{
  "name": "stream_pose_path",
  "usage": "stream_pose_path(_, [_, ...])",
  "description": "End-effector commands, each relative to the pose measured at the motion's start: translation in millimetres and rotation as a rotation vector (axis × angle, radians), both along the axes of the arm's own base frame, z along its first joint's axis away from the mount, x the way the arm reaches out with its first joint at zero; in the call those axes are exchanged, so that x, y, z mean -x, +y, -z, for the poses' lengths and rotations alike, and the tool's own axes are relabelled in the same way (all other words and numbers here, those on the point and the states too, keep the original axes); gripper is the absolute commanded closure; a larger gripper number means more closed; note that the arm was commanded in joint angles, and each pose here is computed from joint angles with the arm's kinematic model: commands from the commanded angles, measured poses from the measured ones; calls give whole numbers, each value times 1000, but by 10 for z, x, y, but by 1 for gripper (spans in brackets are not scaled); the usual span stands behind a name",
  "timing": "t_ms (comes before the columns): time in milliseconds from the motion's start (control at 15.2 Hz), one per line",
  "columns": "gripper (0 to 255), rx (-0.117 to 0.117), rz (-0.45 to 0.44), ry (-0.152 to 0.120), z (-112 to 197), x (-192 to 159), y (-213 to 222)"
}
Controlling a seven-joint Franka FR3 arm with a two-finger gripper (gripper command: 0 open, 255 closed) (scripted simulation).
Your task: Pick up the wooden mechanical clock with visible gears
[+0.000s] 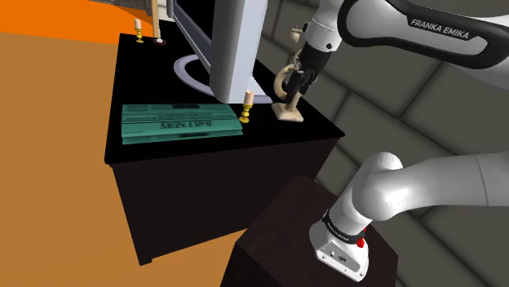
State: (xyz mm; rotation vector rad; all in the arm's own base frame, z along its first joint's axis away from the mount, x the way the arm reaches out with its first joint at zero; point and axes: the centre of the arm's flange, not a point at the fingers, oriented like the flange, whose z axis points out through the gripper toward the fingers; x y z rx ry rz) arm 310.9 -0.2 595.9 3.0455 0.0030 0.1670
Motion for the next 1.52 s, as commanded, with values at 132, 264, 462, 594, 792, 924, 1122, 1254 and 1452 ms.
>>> stream_pose_path(132, [0,-16,76,-1,-154,-152,-173])
stream_pose_path(264, [0,-32,151,-2,-305,-290,-360])
stream_pose_path(462, [0,-55,265,-4,-526,-469,-662])
stream_pose_path(594, [0,-71,340,-6,-669,-568,-877])
stream_pose_path(792, [0,-95,454,-7,-878,-685,-1217])
stream_pose_path(924, [0,-110,530,-9,-1013,-741,-1452])
stream_pose_path(1122, [0,-134,643,-10,-1208,-792,-1815])
stream_pose_path(1254, [0,-150,719,-12,-1333,-802,-2061])
stream_pose_path(1452, [0,-155,745,-12,-1271,-801,-2149])
